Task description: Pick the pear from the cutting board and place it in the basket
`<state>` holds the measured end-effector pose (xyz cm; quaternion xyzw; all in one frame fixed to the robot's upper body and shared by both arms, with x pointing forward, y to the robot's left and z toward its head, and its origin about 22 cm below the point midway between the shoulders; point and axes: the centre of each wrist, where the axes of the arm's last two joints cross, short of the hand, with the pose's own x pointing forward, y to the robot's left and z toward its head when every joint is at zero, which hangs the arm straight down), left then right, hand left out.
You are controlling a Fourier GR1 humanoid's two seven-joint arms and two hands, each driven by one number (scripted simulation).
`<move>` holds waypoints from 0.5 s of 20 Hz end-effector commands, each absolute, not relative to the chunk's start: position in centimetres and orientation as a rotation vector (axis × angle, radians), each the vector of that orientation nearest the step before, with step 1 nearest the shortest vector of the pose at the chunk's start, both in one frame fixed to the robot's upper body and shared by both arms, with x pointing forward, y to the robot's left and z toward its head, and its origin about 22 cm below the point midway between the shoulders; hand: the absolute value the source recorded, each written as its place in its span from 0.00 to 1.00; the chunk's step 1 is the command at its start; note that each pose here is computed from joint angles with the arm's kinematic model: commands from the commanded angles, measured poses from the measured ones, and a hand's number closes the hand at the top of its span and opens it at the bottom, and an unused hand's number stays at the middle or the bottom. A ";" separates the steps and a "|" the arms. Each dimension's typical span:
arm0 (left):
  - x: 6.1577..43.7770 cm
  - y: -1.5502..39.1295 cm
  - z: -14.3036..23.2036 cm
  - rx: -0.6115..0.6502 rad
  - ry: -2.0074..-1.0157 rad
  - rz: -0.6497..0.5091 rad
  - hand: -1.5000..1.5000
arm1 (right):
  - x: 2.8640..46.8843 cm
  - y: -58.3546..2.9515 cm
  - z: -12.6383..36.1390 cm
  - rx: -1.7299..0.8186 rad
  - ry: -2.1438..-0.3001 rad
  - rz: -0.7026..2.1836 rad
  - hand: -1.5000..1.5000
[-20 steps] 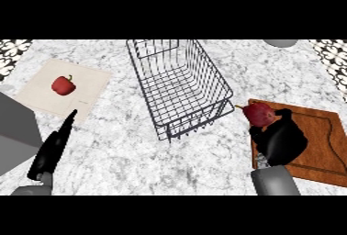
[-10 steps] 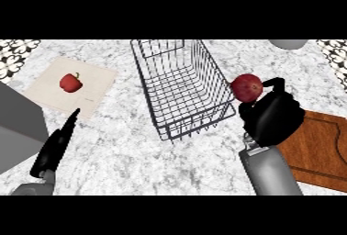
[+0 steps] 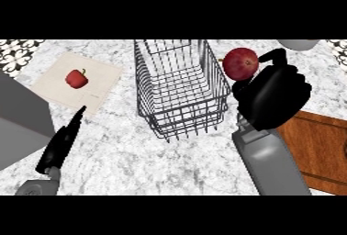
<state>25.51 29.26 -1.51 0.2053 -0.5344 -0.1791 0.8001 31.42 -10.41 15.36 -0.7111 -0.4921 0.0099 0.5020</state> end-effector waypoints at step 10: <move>26.9 28.0 -0.9 0.429 -1.178 -0.417 0.50 | 34.8 -9.3 22.2 -1.692 -0.828 -0.076 1.00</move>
